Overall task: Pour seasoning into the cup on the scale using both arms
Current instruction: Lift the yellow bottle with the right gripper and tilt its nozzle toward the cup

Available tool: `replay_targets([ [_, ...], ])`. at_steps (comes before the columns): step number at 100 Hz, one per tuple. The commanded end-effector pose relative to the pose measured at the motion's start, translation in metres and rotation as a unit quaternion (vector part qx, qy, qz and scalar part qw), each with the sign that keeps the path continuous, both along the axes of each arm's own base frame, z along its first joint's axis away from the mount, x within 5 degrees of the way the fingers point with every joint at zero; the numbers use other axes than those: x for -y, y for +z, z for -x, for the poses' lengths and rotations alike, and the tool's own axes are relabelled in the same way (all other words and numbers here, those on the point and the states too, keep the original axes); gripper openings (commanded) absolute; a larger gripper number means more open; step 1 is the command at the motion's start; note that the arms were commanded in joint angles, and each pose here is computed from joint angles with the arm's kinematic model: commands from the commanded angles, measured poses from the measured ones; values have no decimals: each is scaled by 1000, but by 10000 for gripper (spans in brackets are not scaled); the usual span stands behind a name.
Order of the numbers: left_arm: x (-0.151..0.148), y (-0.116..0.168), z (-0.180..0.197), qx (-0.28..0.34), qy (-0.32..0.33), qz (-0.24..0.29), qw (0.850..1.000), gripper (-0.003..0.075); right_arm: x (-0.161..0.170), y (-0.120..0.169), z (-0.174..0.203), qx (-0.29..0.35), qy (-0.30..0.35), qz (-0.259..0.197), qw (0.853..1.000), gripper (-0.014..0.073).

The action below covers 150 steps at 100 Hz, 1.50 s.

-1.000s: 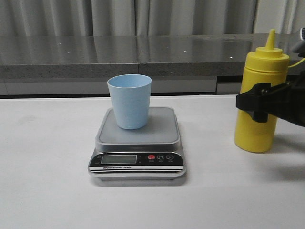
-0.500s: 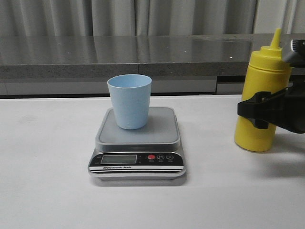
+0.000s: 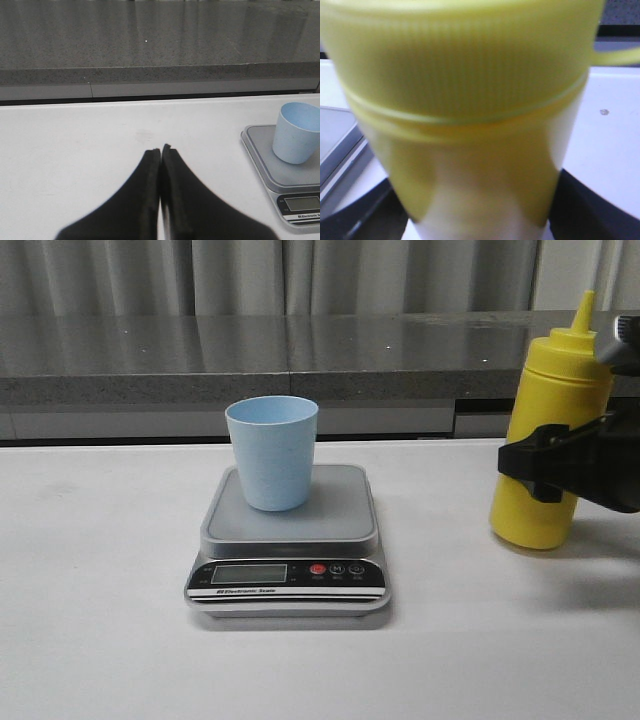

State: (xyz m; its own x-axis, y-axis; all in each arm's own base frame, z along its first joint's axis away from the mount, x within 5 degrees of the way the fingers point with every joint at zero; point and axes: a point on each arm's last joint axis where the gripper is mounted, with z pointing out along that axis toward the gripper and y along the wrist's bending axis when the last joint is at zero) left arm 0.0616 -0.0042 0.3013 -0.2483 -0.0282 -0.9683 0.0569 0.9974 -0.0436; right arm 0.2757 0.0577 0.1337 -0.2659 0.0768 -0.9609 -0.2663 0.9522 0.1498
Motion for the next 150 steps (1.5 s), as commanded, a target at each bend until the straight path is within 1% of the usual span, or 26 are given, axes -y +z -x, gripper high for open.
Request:
replay_targets([
  [1,0,15,-1,47,2,11,999,-20,-1,29,-5,82,3,-18,996,-67],
  [14,0,15,-1,47,2,11,999,-20,-1,38,-3,77,4,-10,997,-67],
  [21,0,15,-1,47,2,11,999,-20,-3,46,-5,67,14,10,998,-67],
  [35,0,15,-1,47,2,11,999,-20,-9,67,-12,42,55,72,995,-67],
  [36,0,15,-1,47,2,11,999,-20,-9,71,-13,38,60,85,994,-67],
  [37,0,15,-1,47,2,11,999,-20,-10,71,-13,38,61,85,994,-67],
  [43,0,15,-1,47,2,11,999,-20,-13,83,-16,31,78,124,989,-67],
  [50,0,15,-1,47,2,11,999,-20,-17,94,-19,25,91,160,982,-67],
  [51,0,15,-1,47,2,11,999,-20,-17,95,-19,26,92,160,982,-67],
  [64,0,15,-1,47,2,11,999,-20,-20,112,-25,16,103,225,969,-67],
  [74,0,15,-1,47,2,11,999,-20,-23,121,-26,11,108,262,959,-67],
  [94,0,15,-1,47,2,11,999,-20,-26,134,-23,11,122,340,933,-67],
  [121,0,15,-1,47,2,11,999,-20,-22,133,-23,-8,115,377,919,-67],
  [128,0,15,-1,47,2,11,999,-20,-22,133,-23,-4,121,392,912,-67],
  [140,0,15,-1,47,2,11,999,-20,-22,133,-23,13,142,446,884,-67],
  [150,0,15,-1,47,2,11,999,-20,-21,133,-23,17,147,468,871,-67],
])
